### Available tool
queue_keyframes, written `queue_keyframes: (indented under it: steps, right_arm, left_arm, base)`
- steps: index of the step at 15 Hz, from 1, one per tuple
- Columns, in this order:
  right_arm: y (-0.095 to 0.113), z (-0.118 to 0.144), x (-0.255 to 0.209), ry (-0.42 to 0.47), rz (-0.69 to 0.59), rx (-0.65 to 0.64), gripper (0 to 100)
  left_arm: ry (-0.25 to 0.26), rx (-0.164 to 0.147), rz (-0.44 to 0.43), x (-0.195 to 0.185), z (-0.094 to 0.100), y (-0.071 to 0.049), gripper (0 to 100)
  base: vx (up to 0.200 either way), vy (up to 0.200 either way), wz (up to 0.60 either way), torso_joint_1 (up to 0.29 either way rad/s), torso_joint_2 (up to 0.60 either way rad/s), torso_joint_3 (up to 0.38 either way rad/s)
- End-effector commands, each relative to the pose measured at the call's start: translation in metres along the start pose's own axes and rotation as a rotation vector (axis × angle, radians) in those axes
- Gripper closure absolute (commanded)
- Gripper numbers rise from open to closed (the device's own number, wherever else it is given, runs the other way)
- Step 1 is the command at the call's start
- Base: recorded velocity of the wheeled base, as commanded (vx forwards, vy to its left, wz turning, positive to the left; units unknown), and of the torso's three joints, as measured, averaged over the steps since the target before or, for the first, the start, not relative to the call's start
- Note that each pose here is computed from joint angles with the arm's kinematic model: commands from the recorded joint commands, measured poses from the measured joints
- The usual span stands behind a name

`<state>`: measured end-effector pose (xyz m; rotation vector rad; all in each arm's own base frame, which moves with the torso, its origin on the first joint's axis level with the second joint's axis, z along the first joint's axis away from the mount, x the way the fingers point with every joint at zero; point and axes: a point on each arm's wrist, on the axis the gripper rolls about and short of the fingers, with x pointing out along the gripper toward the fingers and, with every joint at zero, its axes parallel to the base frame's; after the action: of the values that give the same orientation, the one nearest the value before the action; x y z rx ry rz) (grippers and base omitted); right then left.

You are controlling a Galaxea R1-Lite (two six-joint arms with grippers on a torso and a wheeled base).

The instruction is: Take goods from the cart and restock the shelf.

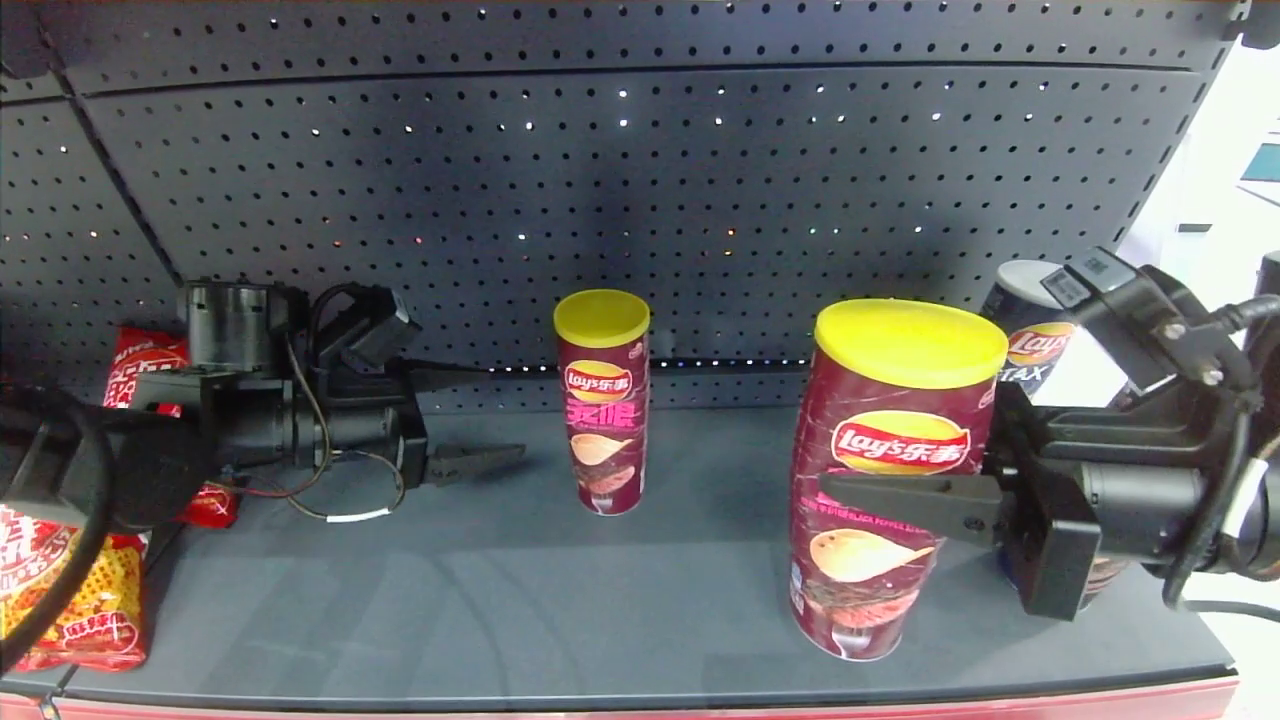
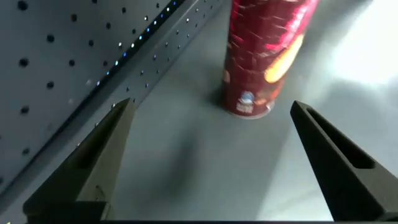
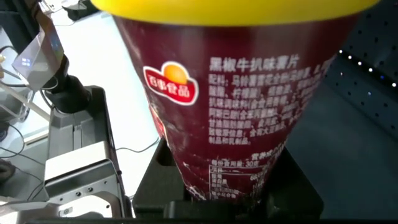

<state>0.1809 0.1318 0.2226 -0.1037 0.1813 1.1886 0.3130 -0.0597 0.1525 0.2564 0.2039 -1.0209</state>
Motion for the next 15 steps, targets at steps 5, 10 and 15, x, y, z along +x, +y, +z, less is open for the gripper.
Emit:
queue_keyframes:
  steps: [5, 10, 15]
  right_arm:
    - [-0.006, -0.005, 0.009, 0.026, 0.002, 0.016, 100]
    - [-0.009, -0.009, 0.012, 0.039, 0.0, 0.028, 100]
    - [-0.014, -0.011, 0.019, 0.032, -0.003, 0.023, 100]
  left_arm:
    - [-0.02, 0.022, -0.072, 0.037, 0.003, 0.009, 0]
    - [-0.021, 0.022, -0.12, 0.061, -0.001, 0.011, 0]
    - [-0.062, 0.008, -0.147, 0.081, 0.006, 0.008, 0]
  base:
    - [0.0, 0.0, 0.0, 0.0, 0.0, 0.0]
    - [0.0, 0.0, 0.0, 0.0, 0.0, 0.0]
    - [0.0, 0.0, 0.0, 0.0, 0.0, 0.0]
